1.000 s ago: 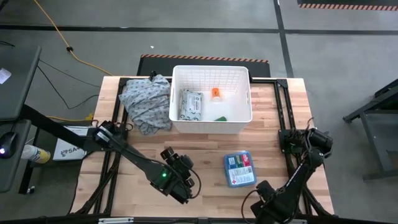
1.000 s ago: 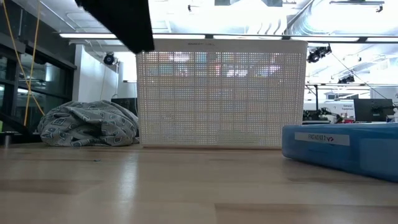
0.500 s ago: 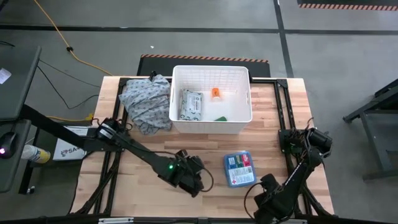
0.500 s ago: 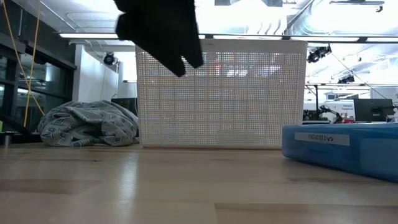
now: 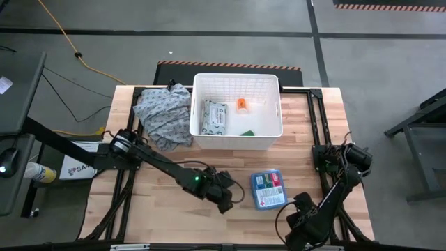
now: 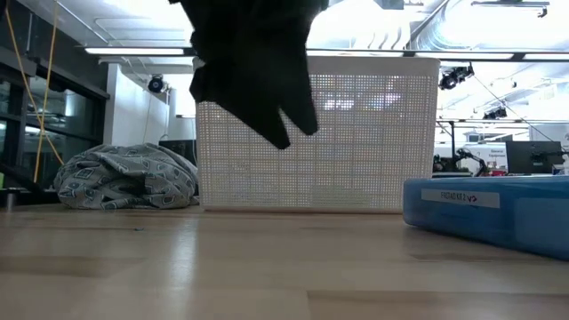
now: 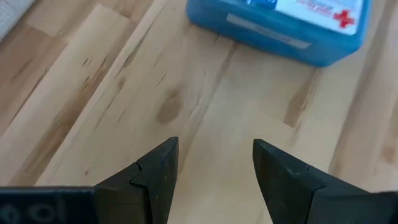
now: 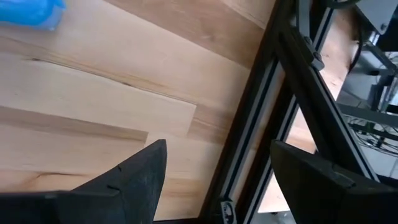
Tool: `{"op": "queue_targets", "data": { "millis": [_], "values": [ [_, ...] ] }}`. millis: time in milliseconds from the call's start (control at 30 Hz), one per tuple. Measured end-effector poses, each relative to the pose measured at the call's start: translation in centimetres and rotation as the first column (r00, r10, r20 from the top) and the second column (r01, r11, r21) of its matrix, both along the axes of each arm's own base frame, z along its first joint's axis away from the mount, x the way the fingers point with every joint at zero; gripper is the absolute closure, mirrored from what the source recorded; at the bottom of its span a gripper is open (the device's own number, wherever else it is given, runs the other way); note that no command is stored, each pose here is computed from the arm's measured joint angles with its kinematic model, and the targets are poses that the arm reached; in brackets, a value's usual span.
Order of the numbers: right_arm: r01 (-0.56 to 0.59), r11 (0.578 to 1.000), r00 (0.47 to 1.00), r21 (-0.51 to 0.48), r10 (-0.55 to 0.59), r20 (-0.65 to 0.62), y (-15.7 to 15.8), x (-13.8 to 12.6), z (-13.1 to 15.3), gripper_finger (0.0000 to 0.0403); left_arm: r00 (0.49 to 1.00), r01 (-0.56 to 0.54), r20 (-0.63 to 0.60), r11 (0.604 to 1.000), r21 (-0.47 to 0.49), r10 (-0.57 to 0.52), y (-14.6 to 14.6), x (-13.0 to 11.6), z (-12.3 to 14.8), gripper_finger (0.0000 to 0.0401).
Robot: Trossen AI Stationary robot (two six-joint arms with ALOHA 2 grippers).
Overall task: Pick & place medical supplies in basket/bin
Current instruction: Put the blue first aid kit in the white bin
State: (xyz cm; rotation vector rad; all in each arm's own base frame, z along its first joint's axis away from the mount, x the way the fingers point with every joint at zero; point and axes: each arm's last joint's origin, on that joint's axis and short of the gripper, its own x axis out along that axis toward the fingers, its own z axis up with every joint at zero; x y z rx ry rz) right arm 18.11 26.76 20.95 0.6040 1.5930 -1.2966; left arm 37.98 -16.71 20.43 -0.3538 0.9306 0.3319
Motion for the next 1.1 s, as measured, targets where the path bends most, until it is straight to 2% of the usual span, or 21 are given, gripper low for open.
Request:
{"op": "queue_targets", "data": {
  "millis": [300,533,833,1100],
  "values": [
    [0.013,1.0,0.998,-0.026,-0.012,0.056,-0.9,1.3,0.1,0.0126,1.0,-0.002,-0.031,1.0,-0.011,0.002,0.4,-0.2,-0.8,0.0162],
    [-0.014,0.998,0.993,-0.063,0.021,0.117,-2.6,1.9,1.7,0.0126,0.999,0.0,-0.035,1.0,-0.01,0.0,0.4,-0.3,-0.8,0.0162],
    [-0.042,0.998,0.982,-0.056,0.052,0.182,-3.2,1.8,3.0,0.0126,0.999,0.005,-0.037,1.0,-0.009,-0.005,0.4,-0.3,-0.8,0.0162],
    [-0.109,0.991,0.945,-0.083,0.129,0.3,-4.5,4.1,2.9,0.0126,0.999,0.009,-0.035,1.0,-0.013,-0.009,0.3,-0.3,-0.8,0.0162]
  ]
}}
